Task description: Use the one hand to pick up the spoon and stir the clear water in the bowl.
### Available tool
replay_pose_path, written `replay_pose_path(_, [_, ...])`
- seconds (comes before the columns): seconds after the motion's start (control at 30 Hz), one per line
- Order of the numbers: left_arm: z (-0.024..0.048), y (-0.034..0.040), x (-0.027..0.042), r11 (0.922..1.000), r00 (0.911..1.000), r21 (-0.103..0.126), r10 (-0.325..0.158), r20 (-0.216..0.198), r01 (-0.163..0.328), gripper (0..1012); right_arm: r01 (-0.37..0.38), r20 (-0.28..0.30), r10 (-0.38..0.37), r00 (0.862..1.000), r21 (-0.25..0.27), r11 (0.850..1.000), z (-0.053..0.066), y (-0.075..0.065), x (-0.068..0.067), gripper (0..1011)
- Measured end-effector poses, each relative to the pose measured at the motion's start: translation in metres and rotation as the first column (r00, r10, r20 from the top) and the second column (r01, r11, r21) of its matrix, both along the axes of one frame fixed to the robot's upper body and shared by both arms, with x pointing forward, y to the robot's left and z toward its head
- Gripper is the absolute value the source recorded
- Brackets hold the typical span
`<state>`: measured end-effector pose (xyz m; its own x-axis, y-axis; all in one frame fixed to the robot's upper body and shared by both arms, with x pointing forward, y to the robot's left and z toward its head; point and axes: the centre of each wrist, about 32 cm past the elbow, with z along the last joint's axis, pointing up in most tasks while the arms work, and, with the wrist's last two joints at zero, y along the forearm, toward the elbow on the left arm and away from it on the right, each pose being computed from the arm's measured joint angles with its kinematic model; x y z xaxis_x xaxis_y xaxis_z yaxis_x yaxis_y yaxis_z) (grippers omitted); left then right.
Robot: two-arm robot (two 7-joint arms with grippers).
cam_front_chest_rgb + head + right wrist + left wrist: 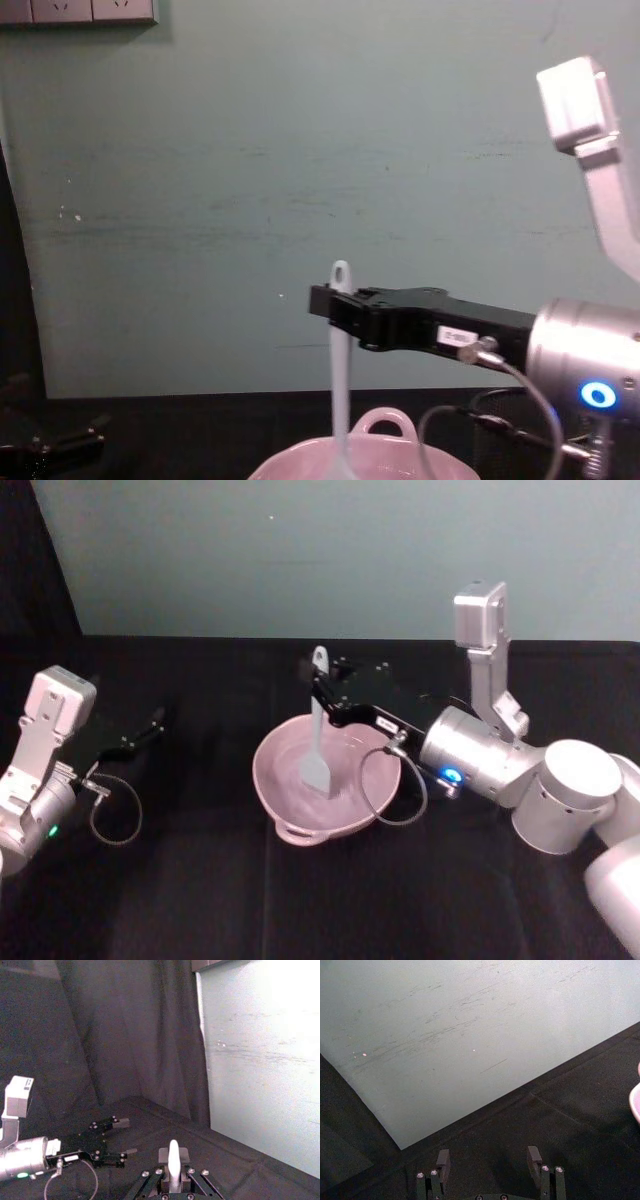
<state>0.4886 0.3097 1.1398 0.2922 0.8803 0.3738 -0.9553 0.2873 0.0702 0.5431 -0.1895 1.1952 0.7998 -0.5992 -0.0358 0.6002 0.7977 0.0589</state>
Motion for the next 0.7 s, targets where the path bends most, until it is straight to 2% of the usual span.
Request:
replay_pose_path(0.17, [0.0,0.0,0.0,1.0,1.0,0.0,0.0,0.0,0.0,1011,-0.017,0.002,0.017,1.0,0.012,1.0,0.001,0.014,0.009,114])
replay_pose_path(0.37, [0.0,0.0,0.0,1.0,1.0,0.0,0.0,0.0,0.0,1011,-0.014,0.003,0.014,1.0,0.016,1.0,0.002,0.023,0.02,114])
replay_pose_path(0.53, [0.0,0.0,0.0,1.0,1.0,0.0,0.0,0.0,0.0,1011,0.012,0.004,-0.013,1.0,0.016,1.0,0.004,0.022,0.029,114])
replay_pose_path(0.7, [0.0,0.0,0.0,1.0,1.0,0.0,0.0,0.0,0.0,1011,0.049,0.007,-0.049,0.999,0.01,0.999,0.005,0.014,0.033,114])
